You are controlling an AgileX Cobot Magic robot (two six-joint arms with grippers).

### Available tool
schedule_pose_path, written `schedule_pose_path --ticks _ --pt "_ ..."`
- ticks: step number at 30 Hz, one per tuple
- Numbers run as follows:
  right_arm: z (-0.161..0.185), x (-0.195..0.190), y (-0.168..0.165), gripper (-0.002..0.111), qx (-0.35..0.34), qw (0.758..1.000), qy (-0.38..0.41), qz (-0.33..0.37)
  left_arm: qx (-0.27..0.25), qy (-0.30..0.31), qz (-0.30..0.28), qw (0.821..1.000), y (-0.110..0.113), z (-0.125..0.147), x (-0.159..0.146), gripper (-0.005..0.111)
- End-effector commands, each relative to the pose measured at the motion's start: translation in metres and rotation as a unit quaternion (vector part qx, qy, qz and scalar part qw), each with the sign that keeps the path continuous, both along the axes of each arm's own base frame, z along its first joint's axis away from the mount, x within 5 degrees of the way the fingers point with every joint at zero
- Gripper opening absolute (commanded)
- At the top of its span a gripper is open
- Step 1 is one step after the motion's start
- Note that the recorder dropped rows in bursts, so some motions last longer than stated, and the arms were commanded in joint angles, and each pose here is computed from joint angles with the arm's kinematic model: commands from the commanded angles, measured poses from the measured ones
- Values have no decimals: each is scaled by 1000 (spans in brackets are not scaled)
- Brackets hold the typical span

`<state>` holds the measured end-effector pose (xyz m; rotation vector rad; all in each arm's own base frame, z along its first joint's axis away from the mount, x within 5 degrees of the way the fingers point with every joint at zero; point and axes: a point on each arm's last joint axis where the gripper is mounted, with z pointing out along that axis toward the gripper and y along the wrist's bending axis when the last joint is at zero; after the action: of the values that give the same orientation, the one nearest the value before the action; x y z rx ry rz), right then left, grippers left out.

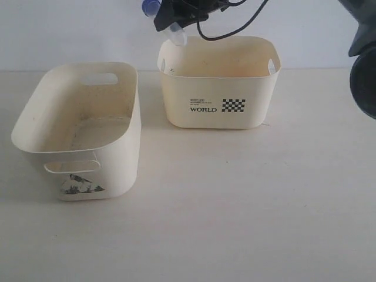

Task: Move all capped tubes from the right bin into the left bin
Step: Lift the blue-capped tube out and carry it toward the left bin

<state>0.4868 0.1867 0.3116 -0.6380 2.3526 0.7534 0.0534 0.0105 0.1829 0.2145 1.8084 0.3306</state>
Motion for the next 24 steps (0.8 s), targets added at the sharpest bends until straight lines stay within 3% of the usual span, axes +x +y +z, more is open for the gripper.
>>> schedule_pose_path --ticks 1,12,19,24 --pt "2 8 -26 0 -7 999 -2 -34 -4 -3 1 1000 0 1 0 4" --pt "11 21 -89 0 -7 995 -7 -100 -4 -3 1 1000 0 1 0 4" --pt "2 33 -109 0 95 989 -109 40 -4 -4 1 1000 0 2 0 4" --pt "-29 45 -107 0 138 985 -89 49 -4 -4 1 1000 0 2 0 4"
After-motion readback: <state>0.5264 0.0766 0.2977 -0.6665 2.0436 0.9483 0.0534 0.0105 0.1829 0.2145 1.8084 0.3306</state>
